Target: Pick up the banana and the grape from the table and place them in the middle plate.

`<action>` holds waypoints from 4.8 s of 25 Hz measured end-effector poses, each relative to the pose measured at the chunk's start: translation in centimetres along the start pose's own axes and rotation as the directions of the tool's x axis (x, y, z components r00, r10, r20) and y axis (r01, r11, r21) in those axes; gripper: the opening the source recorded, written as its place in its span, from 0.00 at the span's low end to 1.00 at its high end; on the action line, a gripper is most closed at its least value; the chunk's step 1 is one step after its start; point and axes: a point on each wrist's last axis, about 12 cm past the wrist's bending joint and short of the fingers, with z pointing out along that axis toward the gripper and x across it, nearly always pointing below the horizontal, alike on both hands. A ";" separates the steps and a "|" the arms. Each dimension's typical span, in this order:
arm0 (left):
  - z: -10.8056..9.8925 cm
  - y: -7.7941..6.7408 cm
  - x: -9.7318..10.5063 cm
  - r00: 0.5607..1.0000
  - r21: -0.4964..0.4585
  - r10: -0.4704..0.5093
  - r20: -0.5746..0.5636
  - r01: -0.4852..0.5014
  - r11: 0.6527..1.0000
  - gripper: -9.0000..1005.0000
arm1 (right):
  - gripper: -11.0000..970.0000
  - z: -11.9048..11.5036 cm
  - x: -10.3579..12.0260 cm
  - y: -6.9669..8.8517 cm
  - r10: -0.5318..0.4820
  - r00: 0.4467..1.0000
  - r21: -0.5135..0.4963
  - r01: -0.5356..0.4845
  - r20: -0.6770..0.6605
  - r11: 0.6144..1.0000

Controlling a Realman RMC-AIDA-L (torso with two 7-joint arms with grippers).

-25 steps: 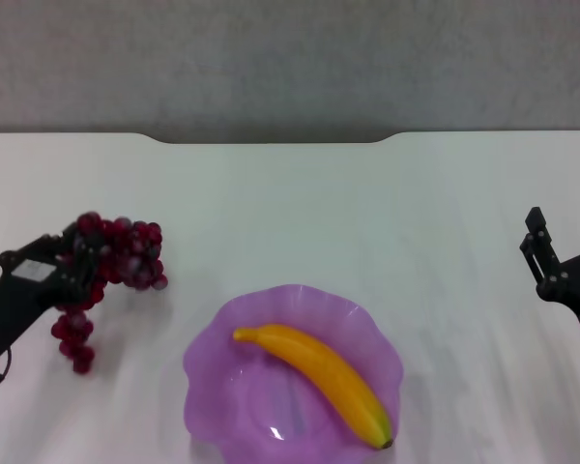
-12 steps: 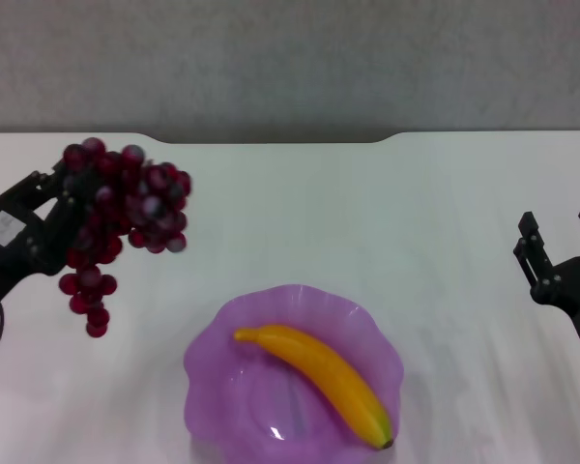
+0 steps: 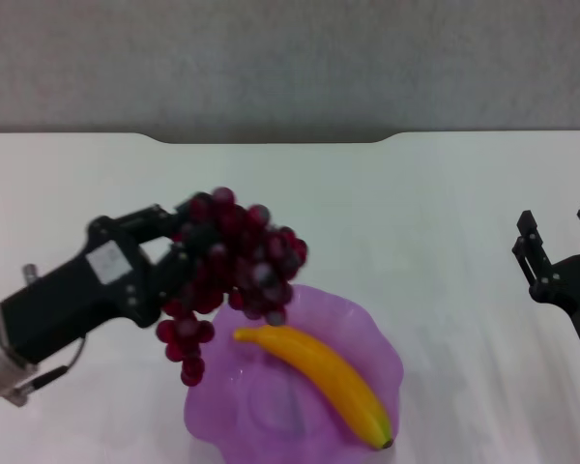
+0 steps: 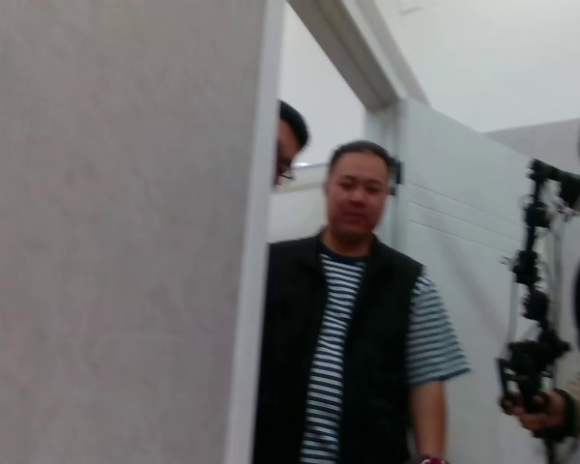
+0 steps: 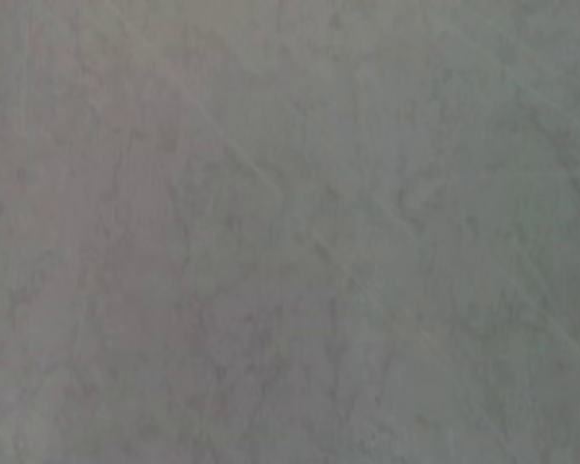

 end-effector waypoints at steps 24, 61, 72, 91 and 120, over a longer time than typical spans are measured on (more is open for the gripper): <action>3.7 0.0 5.2 0.930 0.033 0.084 -0.357 -0.077 0.996 0.25 | 0.63 0.7 -0.2 0.4 0.001 1.000 -0.019 -0.001 0.006 1.000; 2.5 0.0 5.2 0.915 0.051 0.040 -0.402 -0.021 0.998 0.84 | 0.62 0.5 -0.1 0.3 0.001 1.000 -0.014 -0.001 0.001 1.000; 2.1 0.7 2.8 0.975 -0.017 0.075 -0.209 -0.080 0.997 0.88 | 0.61 0.6 -0.2 0.4 0.001 1.000 -0.017 -0.001 0.004 1.000; -1.7 1.8 0.3 0.933 -0.457 0.359 0.010 -0.315 0.832 0.87 | 0.61 0.9 -0.1 0.5 0.000 1.000 -0.027 0.000 -0.003 1.000; -8.0 5.2 2.6 0.966 -0.867 0.149 -0.212 -0.256 0.426 0.45 | 0.60 1.3 0.3 -0.2 -0.005 1.000 0.009 0.005 -0.030 1.000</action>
